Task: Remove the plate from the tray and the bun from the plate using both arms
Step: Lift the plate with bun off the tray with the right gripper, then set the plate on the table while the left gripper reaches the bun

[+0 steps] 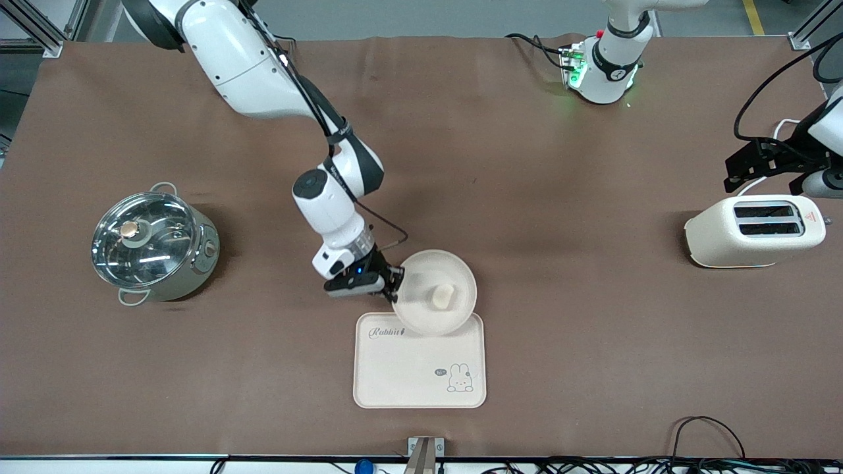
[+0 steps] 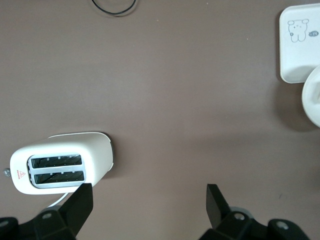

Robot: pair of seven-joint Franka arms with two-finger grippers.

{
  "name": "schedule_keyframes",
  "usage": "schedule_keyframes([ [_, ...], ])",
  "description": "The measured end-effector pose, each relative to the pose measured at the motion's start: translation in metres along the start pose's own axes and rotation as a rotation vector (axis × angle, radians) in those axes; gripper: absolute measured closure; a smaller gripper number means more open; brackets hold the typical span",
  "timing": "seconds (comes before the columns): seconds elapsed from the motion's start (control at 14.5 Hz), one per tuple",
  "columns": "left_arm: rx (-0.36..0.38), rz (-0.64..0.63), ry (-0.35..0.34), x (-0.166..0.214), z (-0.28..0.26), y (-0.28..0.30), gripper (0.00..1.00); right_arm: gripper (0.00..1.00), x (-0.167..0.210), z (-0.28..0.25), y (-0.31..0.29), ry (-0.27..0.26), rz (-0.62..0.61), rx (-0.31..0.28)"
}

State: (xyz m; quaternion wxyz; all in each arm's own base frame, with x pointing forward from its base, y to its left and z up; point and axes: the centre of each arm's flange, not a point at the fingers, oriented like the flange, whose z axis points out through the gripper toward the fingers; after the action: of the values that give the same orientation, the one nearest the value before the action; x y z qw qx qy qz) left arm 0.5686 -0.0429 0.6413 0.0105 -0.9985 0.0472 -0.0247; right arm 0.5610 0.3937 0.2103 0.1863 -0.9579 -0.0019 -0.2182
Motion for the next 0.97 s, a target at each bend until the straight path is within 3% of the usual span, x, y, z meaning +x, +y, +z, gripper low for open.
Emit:
schedule_keyframes([
  [0.28,-0.004,0.025,-0.047,-0.004,0.01,0.017,0.0,0.96,-0.081,0.004,0.014,0.001,-0.026,0.014],
  [0.62,-0.019,0.032,-0.058,-0.002,0.039,0.094,0.0,0.93,-0.098,-0.009,0.012,-0.003,-0.005,0.017],
  [0.83,-0.044,0.014,-0.021,0.001,0.08,0.162,0.0,0.68,-0.09,-0.017,0.008,0.012,0.047,0.026],
  [0.97,-0.067,0.003,-0.034,0.002,0.121,0.211,0.0,0.47,-0.08,-0.028,0.004,0.005,0.083,0.019],
])
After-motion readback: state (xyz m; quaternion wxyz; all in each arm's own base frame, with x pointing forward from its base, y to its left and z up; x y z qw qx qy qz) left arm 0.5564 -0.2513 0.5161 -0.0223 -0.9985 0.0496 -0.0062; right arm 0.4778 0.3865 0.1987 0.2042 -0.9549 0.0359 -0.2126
